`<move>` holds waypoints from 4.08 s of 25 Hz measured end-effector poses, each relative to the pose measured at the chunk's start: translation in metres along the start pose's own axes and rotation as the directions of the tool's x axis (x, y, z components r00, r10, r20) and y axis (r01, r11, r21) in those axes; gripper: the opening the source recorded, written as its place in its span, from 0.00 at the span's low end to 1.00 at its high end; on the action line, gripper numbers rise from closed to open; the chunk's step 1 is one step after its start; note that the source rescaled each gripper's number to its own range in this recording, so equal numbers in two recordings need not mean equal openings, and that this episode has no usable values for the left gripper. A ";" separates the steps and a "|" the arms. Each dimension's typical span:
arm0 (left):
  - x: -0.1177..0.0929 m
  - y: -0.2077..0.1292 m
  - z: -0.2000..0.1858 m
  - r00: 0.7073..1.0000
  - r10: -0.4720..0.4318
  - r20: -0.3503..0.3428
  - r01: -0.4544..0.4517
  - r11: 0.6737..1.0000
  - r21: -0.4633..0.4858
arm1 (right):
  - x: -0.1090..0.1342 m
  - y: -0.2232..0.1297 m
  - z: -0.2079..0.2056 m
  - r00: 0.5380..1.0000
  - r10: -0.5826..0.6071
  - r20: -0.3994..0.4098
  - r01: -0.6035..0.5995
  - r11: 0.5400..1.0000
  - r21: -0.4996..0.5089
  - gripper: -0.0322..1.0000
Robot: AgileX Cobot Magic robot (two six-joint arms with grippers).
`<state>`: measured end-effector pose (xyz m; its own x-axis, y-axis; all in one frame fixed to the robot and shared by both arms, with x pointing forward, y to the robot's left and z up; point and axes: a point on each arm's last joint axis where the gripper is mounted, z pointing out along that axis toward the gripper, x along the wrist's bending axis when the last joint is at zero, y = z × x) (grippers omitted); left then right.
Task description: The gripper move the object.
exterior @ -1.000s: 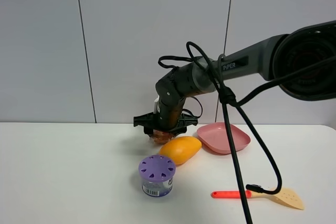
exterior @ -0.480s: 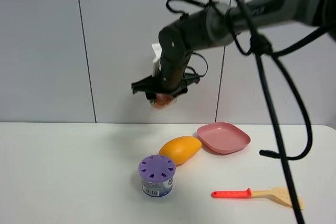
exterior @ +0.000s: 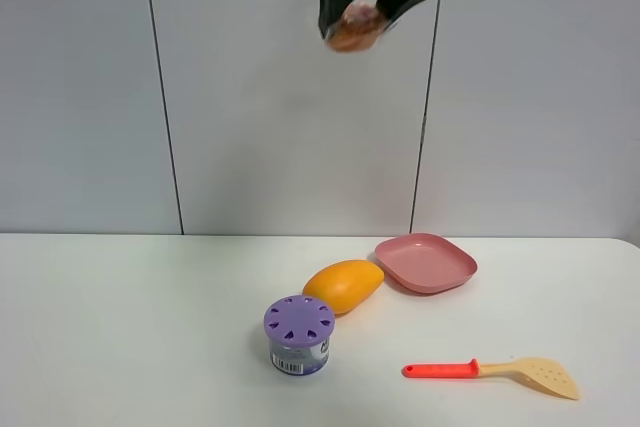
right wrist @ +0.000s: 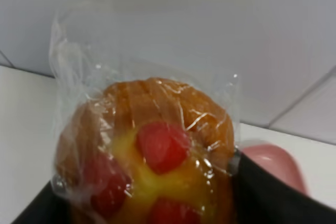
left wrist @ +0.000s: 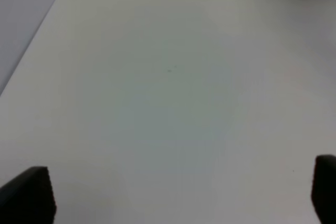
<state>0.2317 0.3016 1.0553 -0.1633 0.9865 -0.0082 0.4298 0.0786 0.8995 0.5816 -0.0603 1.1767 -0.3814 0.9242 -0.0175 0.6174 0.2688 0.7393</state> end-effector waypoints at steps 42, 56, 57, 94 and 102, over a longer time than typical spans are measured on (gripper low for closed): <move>0.000 0.000 0.000 1.000 0.000 0.000 0.000 1.000 0.000 | -0.104 -0.203 0.097 0.904 0.239 0.356 -0.359 0.875 0.325 0.03; 0.000 0.000 0.000 1.000 0.000 0.000 0.000 1.000 0.000 | -0.101 -0.226 0.137 0.917 0.222 0.331 -0.343 0.863 0.371 0.03; 0.000 0.000 0.000 1.000 0.000 0.000 0.000 1.000 0.000 | -0.101 -0.228 0.139 0.915 0.227 0.334 -0.350 0.859 0.374 0.03; 0.000 0.000 0.000 1.000 0.000 0.000 0.000 1.000 0.000 | -0.103 -0.223 0.119 0.933 0.142 0.331 -0.282 0.859 0.428 0.53; 0.000 0.000 0.000 1.000 0.000 0.000 0.000 1.000 0.000 | -0.095 -0.183 0.036 0.989 0.035 0.145 -0.089 0.918 0.387 0.53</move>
<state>0.2317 0.3016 1.0553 -0.1633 0.9865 -0.0082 0.4298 0.0786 0.8995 0.5298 -0.1878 1.0192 -0.2561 0.9626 -0.0887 0.8670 0.2693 0.4194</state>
